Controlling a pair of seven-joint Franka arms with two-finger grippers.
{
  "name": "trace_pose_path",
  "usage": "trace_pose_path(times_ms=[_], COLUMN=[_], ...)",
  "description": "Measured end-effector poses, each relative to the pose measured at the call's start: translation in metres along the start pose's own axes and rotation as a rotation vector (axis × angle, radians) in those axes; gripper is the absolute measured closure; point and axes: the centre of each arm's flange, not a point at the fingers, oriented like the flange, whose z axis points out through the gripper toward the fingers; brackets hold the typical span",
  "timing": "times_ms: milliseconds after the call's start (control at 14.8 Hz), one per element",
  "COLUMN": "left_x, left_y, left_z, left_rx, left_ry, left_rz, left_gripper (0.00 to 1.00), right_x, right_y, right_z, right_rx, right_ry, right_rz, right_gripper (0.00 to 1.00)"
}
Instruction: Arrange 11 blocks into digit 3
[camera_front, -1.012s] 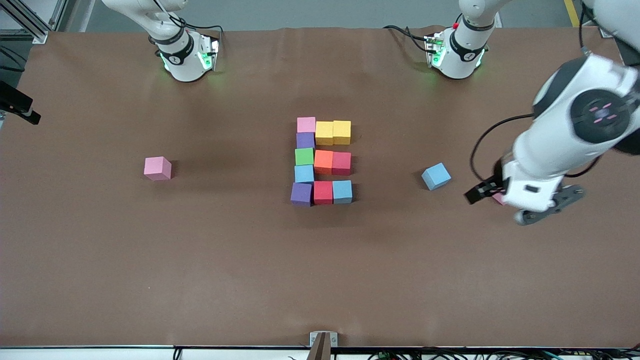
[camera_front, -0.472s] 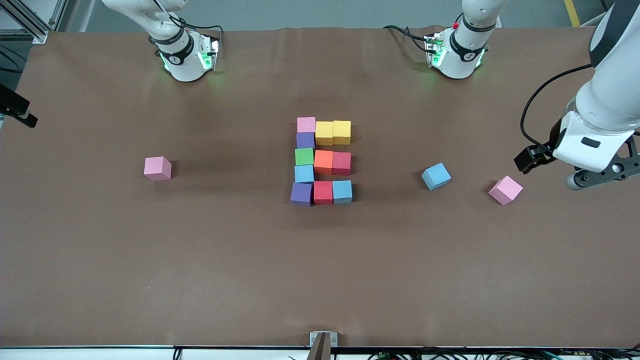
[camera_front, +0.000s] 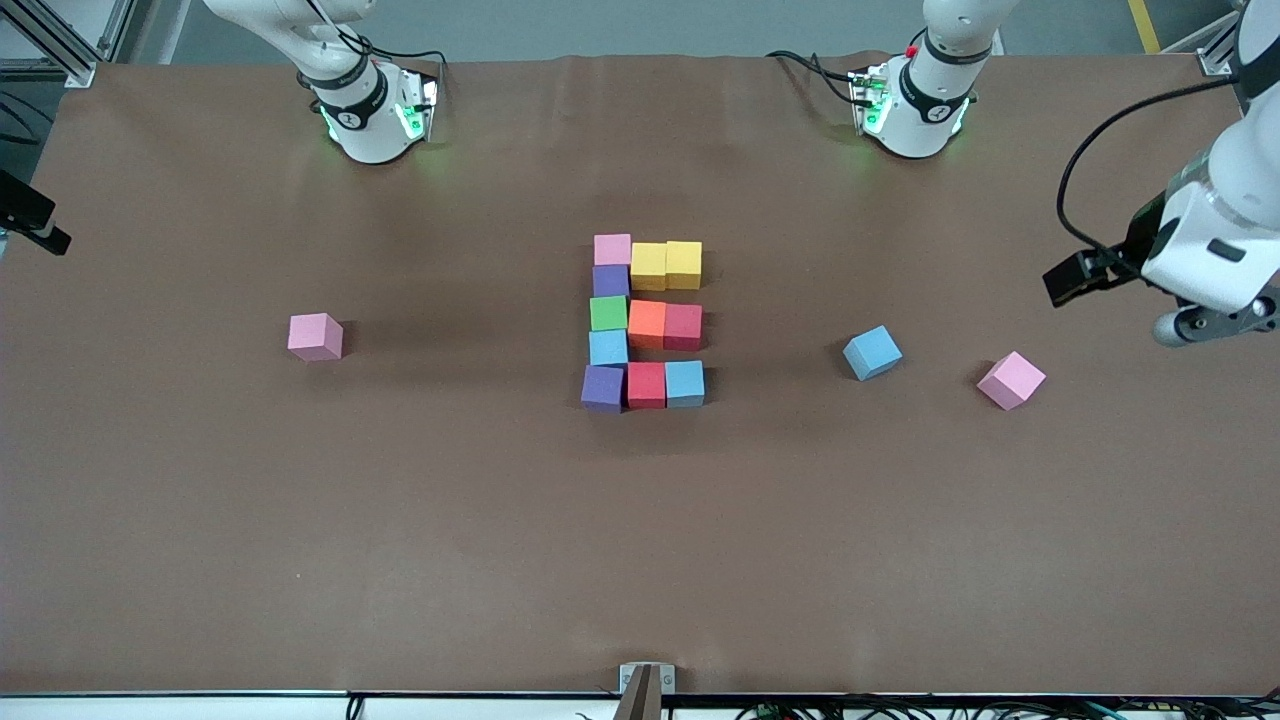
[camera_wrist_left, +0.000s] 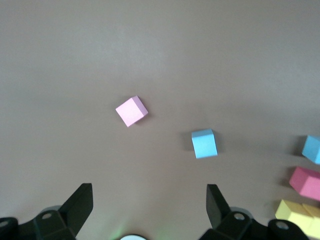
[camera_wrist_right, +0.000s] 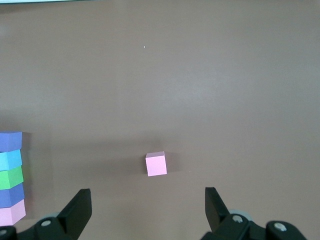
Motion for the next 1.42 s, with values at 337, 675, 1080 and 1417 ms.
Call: trace_pose_path(times_ms=[337, 675, 1080, 1417], left_x=[-0.035, -0.059, -0.090, -0.090], left_y=[-0.040, -0.036, -0.034, -0.031], left_z=[-0.032, -0.027, -0.026, -0.024], left_rx=[-0.040, -0.046, -0.035, -0.042], left_ry=[-0.015, -0.040, -0.037, -0.002], left_rz=[0.058, 0.086, 0.102, 0.107], left_gripper=[0.00, 0.00, 0.00, 0.00], right_x=[0.000, 0.000, 0.000, 0.000], right_y=[0.002, 0.002, 0.001, 0.001], right_z=[-0.006, -0.008, -0.008, -0.008], right_rx=[-0.002, -0.002, -0.002, -0.002], right_ry=[0.014, 0.018, 0.018, 0.018], right_rz=[0.003, 0.003, 0.002, 0.002], right_gripper=[0.00, 0.00, 0.00, 0.00])
